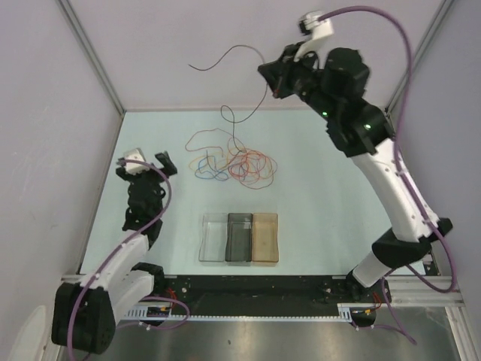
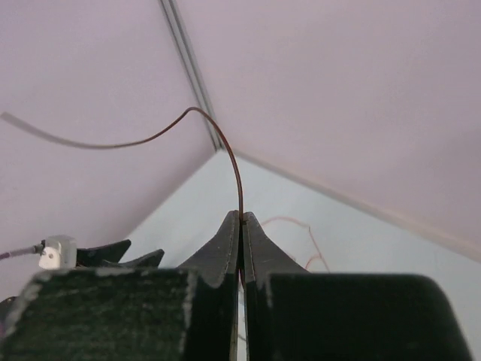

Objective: Untangle the cables

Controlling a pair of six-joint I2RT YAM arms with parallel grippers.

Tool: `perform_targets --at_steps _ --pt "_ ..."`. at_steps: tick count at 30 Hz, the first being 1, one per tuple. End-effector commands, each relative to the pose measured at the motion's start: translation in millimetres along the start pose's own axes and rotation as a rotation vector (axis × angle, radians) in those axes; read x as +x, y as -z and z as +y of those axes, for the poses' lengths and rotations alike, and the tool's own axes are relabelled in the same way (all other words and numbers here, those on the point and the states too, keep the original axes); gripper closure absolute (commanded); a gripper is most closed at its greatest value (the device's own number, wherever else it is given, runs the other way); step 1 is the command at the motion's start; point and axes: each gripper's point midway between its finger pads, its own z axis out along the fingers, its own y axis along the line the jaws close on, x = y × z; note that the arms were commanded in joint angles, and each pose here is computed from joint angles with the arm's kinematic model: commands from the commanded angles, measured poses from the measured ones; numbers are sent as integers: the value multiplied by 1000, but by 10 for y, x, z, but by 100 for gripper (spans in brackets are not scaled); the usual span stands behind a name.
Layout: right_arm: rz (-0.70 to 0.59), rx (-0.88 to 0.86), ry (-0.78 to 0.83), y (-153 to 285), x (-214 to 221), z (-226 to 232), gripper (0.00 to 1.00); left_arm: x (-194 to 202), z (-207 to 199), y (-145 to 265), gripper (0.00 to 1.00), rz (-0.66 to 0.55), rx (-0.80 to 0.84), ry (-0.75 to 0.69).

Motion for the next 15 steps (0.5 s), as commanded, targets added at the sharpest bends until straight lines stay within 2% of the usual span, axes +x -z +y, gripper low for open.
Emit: perform_targets --at_steps 1,2,3,4,5,7,11,15 --pt "-54 42 17 220 -210 -61 100 -249 -275 88 0 146 -15 483" --pt "-57 38 13 227 -225 -51 100 -230 -261 77 0 155 -23 512" --pt "-60 30 7 243 -247 -30 100 -292 -613 127 0 195 191 495" --pt "-73 25 -5 297 -321 -10 100 -315 -731 98 0 203 256 446" --pt "-78 23 -10 316 -341 8 100 -520 -909 101 5 206 320 448" --pt "-92 -12 -16 391 -416 83 100 -501 -1071 195 11 271 378 406" --pt "-134 -22 -26 509 -592 122 100 -933 -1609 735 9 210 681 355" --pt "-158 -27 -33 590 -704 157 100 -1074 -1940 1210 9 187 888 324"
